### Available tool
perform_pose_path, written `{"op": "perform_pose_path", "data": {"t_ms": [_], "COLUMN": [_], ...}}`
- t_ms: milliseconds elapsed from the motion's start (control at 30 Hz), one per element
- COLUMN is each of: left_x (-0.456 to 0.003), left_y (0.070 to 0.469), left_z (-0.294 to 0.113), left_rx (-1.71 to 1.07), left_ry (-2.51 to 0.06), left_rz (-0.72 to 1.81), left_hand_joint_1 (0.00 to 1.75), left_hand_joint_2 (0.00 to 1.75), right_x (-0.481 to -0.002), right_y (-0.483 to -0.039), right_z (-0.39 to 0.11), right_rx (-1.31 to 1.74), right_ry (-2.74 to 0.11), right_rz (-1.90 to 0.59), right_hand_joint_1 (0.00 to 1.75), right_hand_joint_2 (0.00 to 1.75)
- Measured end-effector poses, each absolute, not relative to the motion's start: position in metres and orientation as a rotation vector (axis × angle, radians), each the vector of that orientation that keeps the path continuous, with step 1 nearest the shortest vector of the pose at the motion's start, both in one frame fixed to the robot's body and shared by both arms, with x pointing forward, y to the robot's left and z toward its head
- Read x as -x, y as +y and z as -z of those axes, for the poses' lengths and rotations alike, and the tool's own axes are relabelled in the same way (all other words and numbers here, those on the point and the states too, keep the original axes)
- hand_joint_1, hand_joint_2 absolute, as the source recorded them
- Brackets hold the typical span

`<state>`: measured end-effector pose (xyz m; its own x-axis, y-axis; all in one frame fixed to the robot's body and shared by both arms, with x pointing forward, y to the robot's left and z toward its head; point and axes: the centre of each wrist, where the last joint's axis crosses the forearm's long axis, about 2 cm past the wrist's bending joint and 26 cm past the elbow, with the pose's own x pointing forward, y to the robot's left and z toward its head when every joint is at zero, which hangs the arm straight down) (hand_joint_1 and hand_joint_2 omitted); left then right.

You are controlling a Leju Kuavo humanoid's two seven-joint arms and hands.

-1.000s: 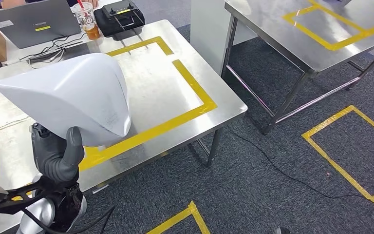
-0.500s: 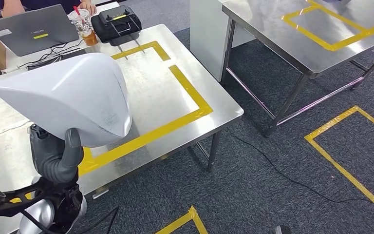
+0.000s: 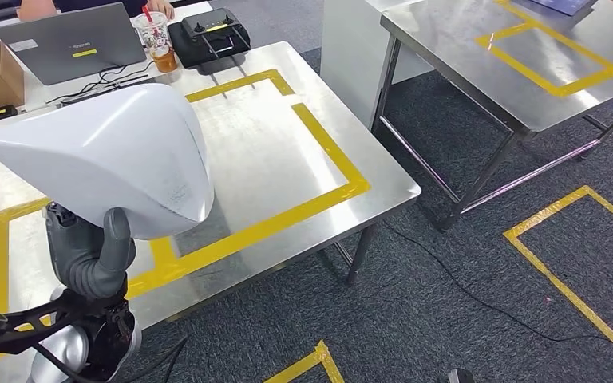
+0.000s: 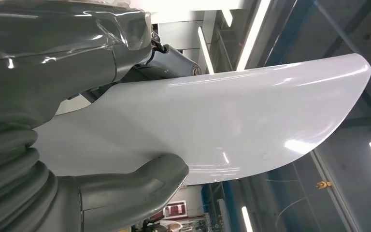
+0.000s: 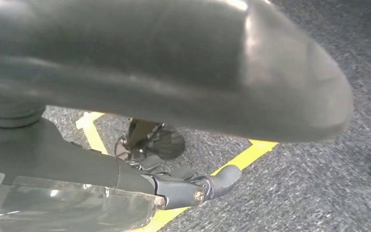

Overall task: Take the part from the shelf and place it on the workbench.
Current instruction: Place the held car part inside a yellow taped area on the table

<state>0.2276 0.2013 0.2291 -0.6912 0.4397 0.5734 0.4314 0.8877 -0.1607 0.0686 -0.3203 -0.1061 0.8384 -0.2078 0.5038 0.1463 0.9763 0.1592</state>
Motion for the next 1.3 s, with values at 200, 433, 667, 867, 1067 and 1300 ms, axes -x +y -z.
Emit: {"op": "perform_pose_path", "data": {"t_ms": [200,433,667,867,1067,1300], "left_x": [-0.2268,-0.2265,-0.2257,-0.2262,-0.2266,-0.2267], "left_y": [0.201,0.2009,0.201,0.201,0.2001,0.1998], "left_z": [-0.2283,-0.228,-0.2271,-0.2279,-0.2279,-0.2277], "left_rx": [0.641,0.652,0.657,0.662,0.666,0.666], "left_ry": [-2.423,-2.422,-2.417,-2.42,-2.419,-2.417], "left_rz": [-0.006,0.003,0.008,0.012,0.012,0.011], "left_hand_joint_1": [1.68,1.68,1.68,1.68,1.68,1.68], "left_hand_joint_2": [1.75,1.75,1.75,1.75,1.75,1.75], "right_x": [-0.0683,-0.0673,-0.0642,-0.064,-0.0606,-0.0624], "right_y": [-0.3216,-0.3198,-0.3187,-0.3185,-0.3194,-0.3206], "right_z": [0.1061,0.1063,0.1069,0.1069,0.1074,0.107], "right_rx": [-0.113,-0.116,-0.118,-0.119,-0.116,-0.114], "right_ry": [-0.546,-0.547,-0.542,-0.543,-0.538,-0.542], "right_rz": [0.198,0.205,0.212,0.21,0.211,0.214], "right_hand_joint_1": [0.0,0.0,0.0,0.0,0.0,0.0], "right_hand_joint_2": [0.0,0.0,0.0,0.0,0.0,0.0]}}
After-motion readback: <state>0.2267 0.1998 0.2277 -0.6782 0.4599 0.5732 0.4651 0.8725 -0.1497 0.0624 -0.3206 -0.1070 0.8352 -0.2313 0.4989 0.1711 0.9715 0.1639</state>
